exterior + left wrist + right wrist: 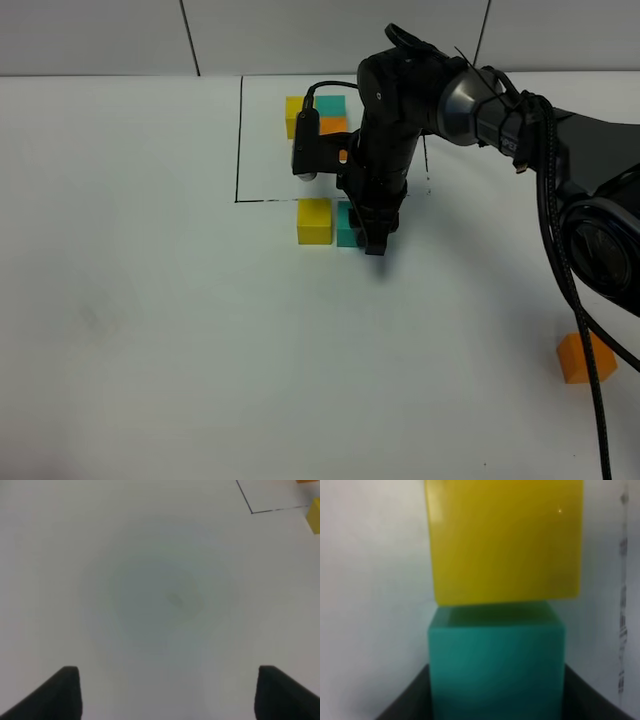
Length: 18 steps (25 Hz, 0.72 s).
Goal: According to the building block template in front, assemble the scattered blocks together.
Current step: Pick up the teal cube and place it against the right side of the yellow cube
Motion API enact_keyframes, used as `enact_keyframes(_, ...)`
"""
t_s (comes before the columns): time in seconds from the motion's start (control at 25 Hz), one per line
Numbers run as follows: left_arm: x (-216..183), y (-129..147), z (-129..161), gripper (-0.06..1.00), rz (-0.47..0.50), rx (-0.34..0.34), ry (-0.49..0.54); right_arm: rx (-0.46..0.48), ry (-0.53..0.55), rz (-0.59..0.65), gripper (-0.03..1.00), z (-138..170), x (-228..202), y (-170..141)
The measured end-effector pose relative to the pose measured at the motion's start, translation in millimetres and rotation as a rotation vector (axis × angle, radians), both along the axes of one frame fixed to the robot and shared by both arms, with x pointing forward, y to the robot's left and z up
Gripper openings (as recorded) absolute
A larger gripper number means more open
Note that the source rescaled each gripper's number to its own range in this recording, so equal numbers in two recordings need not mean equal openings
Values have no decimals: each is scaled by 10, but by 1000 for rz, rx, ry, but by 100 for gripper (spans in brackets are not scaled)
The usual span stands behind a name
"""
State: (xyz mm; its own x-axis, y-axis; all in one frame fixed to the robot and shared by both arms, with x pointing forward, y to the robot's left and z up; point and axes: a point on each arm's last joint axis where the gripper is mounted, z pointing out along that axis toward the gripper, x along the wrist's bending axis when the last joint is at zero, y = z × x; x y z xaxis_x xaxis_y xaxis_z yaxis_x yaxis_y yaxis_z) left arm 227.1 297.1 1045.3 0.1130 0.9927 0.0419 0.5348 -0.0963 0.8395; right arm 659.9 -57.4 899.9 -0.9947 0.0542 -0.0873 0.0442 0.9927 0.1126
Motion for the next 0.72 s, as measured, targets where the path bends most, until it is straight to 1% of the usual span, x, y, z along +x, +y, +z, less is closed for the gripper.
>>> enact_keyframes(0.72, 0, 0, 0, 64, 0, 0, 0, 6, -11, 8, 0, -67, 4, 55)
